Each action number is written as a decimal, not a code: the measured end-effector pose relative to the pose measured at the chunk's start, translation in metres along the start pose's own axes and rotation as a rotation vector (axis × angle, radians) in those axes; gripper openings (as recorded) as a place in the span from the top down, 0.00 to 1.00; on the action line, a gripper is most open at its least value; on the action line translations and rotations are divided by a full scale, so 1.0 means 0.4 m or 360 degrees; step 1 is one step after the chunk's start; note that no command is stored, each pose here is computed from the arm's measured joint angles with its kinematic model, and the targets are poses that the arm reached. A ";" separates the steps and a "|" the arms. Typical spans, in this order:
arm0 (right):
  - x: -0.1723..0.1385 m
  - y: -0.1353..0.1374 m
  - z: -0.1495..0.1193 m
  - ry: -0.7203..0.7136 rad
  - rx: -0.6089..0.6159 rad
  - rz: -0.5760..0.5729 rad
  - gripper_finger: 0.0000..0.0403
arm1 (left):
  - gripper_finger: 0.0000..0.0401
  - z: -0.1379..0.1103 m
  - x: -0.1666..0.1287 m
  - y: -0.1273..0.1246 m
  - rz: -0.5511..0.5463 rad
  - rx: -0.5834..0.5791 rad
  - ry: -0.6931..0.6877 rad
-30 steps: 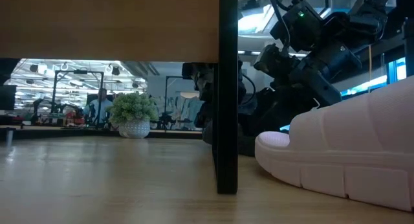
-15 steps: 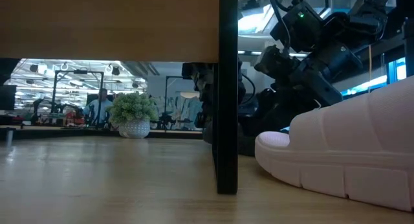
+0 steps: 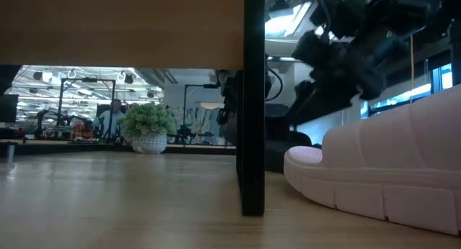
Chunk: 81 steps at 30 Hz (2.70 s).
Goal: Pick and place slides into the shelf
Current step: Put the left black slipper on the shelf
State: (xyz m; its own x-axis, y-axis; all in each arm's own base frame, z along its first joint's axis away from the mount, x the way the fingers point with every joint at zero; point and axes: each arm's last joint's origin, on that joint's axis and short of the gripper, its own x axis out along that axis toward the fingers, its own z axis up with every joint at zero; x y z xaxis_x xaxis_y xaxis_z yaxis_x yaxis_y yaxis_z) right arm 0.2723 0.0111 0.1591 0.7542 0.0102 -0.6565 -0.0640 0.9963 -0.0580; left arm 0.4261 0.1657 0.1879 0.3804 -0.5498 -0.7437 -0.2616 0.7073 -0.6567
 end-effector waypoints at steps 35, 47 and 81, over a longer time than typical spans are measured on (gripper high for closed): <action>-0.111 0.019 0.018 -0.0002 0.0108 -0.0204 0.37 | 1.00 -0.255 -0.583 -0.347 0.0799 0.0199 -0.0526; -0.111 0.019 0.022 -0.0023 0.0111 -0.0204 0.37 | 1.00 -0.491 -0.694 -0.527 0.0404 0.0530 -0.0808; -0.112 -0.014 0.046 -0.0202 0.0344 -0.0257 0.37 | 0.99 -0.603 -0.361 -0.471 -0.0323 0.0608 -0.0028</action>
State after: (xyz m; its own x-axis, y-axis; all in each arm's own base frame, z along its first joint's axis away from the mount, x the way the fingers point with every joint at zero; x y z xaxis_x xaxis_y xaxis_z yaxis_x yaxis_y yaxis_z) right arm 0.2509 0.0068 0.2024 0.8199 -0.1525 -0.5518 0.1937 0.9809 0.0167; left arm 0.2065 0.0044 0.3888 0.4064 -0.6894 -0.5997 0.1658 0.7011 -0.6935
